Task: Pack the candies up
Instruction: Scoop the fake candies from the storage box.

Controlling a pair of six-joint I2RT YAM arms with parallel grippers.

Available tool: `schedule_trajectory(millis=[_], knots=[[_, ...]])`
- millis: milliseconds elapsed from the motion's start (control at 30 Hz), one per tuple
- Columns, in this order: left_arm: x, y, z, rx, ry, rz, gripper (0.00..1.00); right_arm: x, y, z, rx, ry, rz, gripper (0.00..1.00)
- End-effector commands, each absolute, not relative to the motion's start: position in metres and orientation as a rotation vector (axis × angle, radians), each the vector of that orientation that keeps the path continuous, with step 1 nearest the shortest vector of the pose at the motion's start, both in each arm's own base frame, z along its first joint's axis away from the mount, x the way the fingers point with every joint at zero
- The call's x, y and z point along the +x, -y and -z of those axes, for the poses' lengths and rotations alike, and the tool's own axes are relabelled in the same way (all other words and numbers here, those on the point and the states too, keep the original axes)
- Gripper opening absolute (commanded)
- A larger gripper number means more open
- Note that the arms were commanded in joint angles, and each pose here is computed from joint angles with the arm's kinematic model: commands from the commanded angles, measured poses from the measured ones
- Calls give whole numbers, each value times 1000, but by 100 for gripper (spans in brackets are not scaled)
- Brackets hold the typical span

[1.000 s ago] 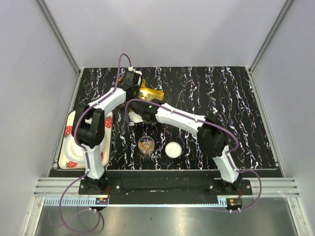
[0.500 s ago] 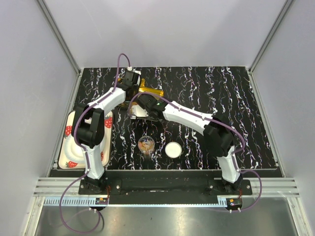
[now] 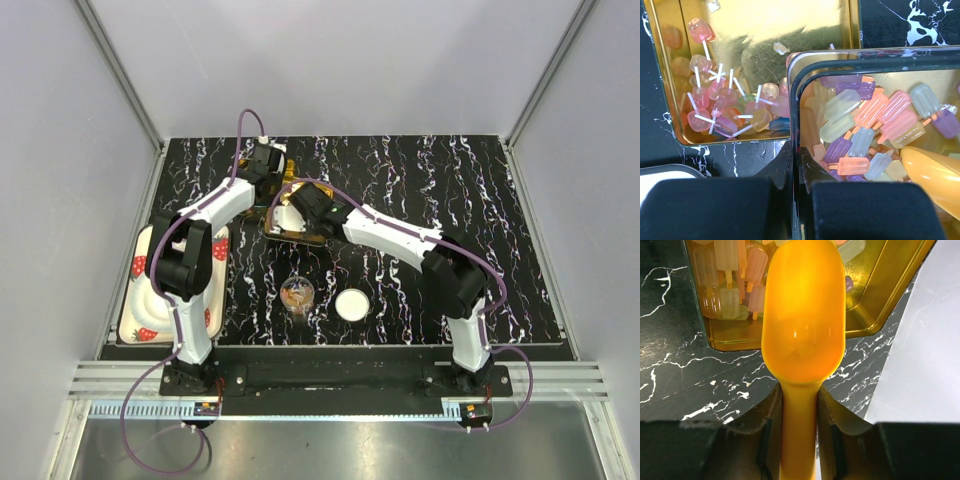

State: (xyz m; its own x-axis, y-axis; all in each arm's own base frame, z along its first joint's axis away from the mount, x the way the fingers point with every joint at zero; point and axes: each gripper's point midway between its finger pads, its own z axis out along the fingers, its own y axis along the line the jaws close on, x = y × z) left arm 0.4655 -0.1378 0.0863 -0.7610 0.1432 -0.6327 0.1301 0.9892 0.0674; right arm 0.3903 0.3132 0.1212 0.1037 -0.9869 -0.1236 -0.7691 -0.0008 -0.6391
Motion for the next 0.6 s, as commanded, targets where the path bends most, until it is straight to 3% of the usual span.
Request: schedule_trajectory(millis=[0,267,567], knots=[[488,171,-125,177,-2303,168,0,370,-315,-97,-1907,-1734,334,0],[487,174,-123,187,-2309,182,0,383,-320,-98,-1873,-1704,391,0],[487,182,-121,247,-2309,226,0,375,-314,-96,-2130,-1374,630,0]])
